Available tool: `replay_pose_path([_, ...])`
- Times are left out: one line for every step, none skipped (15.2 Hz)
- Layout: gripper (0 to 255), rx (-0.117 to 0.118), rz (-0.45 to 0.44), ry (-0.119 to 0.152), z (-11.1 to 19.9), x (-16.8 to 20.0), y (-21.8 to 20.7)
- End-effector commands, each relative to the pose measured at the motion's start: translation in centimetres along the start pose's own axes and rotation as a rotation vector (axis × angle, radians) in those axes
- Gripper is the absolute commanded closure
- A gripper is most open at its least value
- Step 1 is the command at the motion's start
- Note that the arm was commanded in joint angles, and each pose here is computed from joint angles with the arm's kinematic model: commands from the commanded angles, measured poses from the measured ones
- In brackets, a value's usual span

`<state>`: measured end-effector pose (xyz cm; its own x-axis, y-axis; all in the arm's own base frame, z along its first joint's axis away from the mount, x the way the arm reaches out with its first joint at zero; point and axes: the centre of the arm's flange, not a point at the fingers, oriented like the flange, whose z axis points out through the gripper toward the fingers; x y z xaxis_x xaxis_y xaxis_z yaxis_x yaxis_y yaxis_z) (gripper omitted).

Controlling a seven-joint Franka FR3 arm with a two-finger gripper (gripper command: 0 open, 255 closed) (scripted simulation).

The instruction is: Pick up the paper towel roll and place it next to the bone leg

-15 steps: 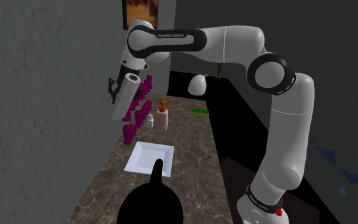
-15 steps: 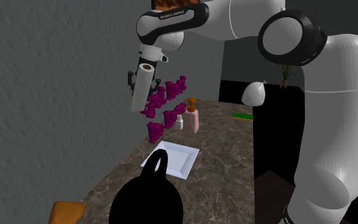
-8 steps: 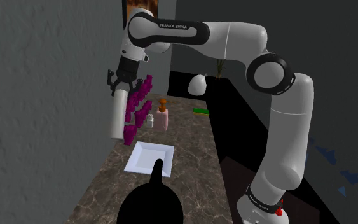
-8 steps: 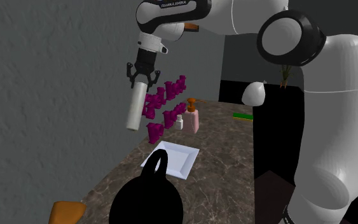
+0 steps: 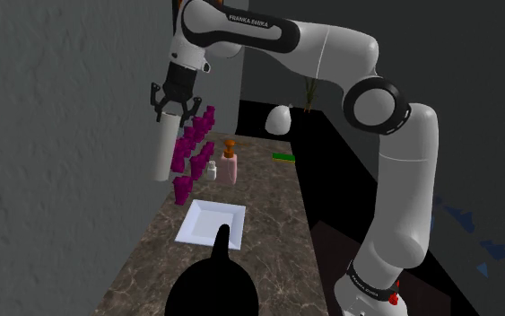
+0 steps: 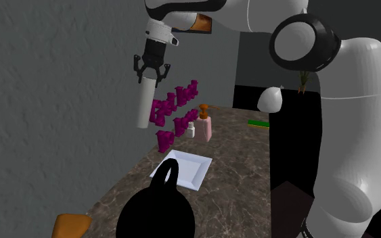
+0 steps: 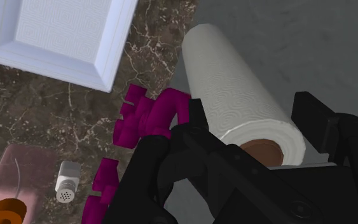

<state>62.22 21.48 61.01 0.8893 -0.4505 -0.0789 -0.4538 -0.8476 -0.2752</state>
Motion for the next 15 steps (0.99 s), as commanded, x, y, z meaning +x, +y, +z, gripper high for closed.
replay_pose_path([255, 0.0, 0.0, 0.0, -0.9, 0.0, -0.3])
replay_pose_path([255, 0.0, 0.0, 0.0, -1.4, -0.1, -0.4])
replay_pose_path([255, 0.0, 0.0, 0.0, -1.9, -0.1, -0.5])
replay_pose_path([255, 0.0, 0.0, 0.0, -2.4, -0.2, -0.7])
replay_pose_path([255, 0.0, 0.0, 0.0, -2.9, -0.2, -0.8])
replay_pose_path([255, 0.0, 0.0, 0.0, -3.4, -0.2, -1.0])
replay_pose_path([255, 0.0, 0.0, 0.0, -3.9, -0.3, -1.1])
replay_pose_path([255, 0.0, 0.0, 0.0, -4.5, -0.3, -1.3])
replay_pose_path([255, 0.0, 0.0, 0.0, -5.0, -0.4, -1.4])
replay_pose_path([255, 0.0, 0.0, 0.0, -5.5, -0.4, -1.6])
replay_pose_path([255, 0.0, 0.0, 0.0, -6.0, -0.4, -1.7])
replay_pose_path([255, 0.0, 0.0, 0.0, -6.5, -0.5, -1.9])
replay_pose_path([255, 0.0, 0.0, 0.0, -7.0, -0.5, -2.0])
replay_pose_path([255, 0.0, 0.0, 0.0, -7.5, -0.6, -2.1])
replay_pose_path([255, 0.0, 0.0, 0.0, -7.7, -0.6, -2.2])
